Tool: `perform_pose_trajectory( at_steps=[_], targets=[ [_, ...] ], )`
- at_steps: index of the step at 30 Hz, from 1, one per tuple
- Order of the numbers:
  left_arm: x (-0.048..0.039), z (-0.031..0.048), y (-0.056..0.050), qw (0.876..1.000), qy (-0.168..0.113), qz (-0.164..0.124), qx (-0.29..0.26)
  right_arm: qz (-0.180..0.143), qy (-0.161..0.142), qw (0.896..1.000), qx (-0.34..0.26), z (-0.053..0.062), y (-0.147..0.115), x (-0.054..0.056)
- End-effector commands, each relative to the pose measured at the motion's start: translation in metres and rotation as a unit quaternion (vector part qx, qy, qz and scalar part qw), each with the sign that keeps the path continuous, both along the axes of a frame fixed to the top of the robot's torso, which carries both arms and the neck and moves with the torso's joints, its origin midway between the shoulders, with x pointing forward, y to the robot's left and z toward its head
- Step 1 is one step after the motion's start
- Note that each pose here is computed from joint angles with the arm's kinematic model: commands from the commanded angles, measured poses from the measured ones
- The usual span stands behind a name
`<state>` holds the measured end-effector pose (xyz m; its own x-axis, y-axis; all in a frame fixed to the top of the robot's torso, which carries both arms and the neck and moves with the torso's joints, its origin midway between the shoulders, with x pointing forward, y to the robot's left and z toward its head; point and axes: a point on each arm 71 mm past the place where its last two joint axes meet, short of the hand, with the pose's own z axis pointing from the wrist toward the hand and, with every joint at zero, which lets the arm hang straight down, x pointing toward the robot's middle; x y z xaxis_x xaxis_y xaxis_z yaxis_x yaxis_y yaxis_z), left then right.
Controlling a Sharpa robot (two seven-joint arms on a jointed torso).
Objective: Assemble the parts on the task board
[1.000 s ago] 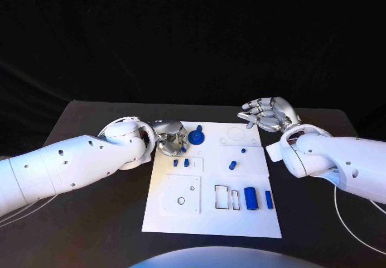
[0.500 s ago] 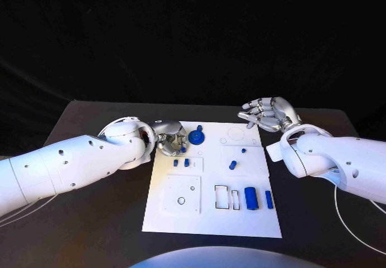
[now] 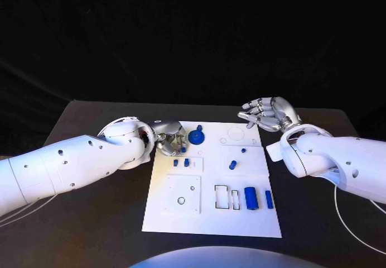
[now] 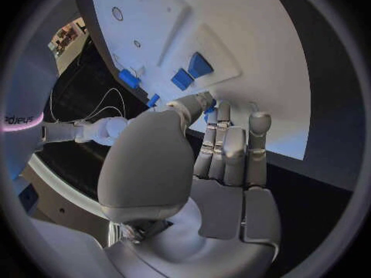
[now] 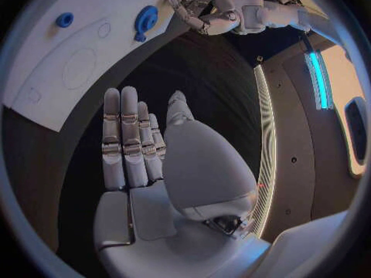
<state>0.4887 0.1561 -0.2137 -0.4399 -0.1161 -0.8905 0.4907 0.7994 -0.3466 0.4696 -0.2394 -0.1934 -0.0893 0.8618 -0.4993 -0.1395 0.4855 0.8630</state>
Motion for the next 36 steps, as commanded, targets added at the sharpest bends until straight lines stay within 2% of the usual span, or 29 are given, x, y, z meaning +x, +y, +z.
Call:
perform_pose_trajectory(
  at_steps=[1, 8, 13, 18, 21, 23, 25, 28, 30, 34, 36],
  targets=[
    [0.0005, 0.0002, 0.001, 1.0, 0.0, 0.004, -0.002, 0.006, 0.002, 1.0, -0.002, 0.0, 0.001, 0.0],
    [0.0048, -0.0009, 0.009, 1.0, -0.004, 0.019, 0.001, 0.027, 0.017, 0.999, -0.026, -0.003, 0.0, 0.0],
    [0.0082, -0.0003, 0.021, 0.999, -0.01, 0.035, -0.004, 0.07, 0.034, 0.994, -0.078, -0.008, -0.002, 0.0],
    [0.0102, 0.0043, 0.035, 0.997, -0.004, 0.059, -0.042, 0.116, 0.05, 0.98, -0.153, -0.013, -0.005, -0.002],
    [0.0102, 0.0097, 0.049, 0.99, 0.026, 0.09, -0.106, 0.142, 0.051, 0.964, -0.219, -0.016, -0.008, -0.005],
    [0.009, 0.0142, 0.061, 0.978, 0.056, 0.113, -0.167, 0.158, 0.046, 0.948, -0.273, -0.017, -0.01, -0.008],
    [0.0079, 0.0172, 0.067, 0.967, 0.074, 0.126, -0.211, 0.166, 0.042, 0.936, -0.308, -0.018, -0.011, -0.01],
    [0.0056, 0.0224, 0.076, 0.94, 0.104, 0.142, -0.293, 0.176, 0.034, 0.916, -0.359, -0.019, -0.01, -0.013],
    [0.0035, 0.0262, 0.079, 0.917, 0.123, 0.149, -0.349, 0.179, 0.025, 0.903, -0.389, -0.019, -0.009, -0.015],
    [-0.0007, 0.0324, 0.081, 0.877, 0.147, 0.153, -0.43, 0.175, 0.006, 0.891, -0.419, -0.018, -0.007, -0.016],
    [-0.0021, 0.0342, 0.081, 0.866, 0.153, 0.153, -0.451, 0.172, -0.002, 0.888, -0.426, -0.018, -0.005, -0.016]
  ],
)
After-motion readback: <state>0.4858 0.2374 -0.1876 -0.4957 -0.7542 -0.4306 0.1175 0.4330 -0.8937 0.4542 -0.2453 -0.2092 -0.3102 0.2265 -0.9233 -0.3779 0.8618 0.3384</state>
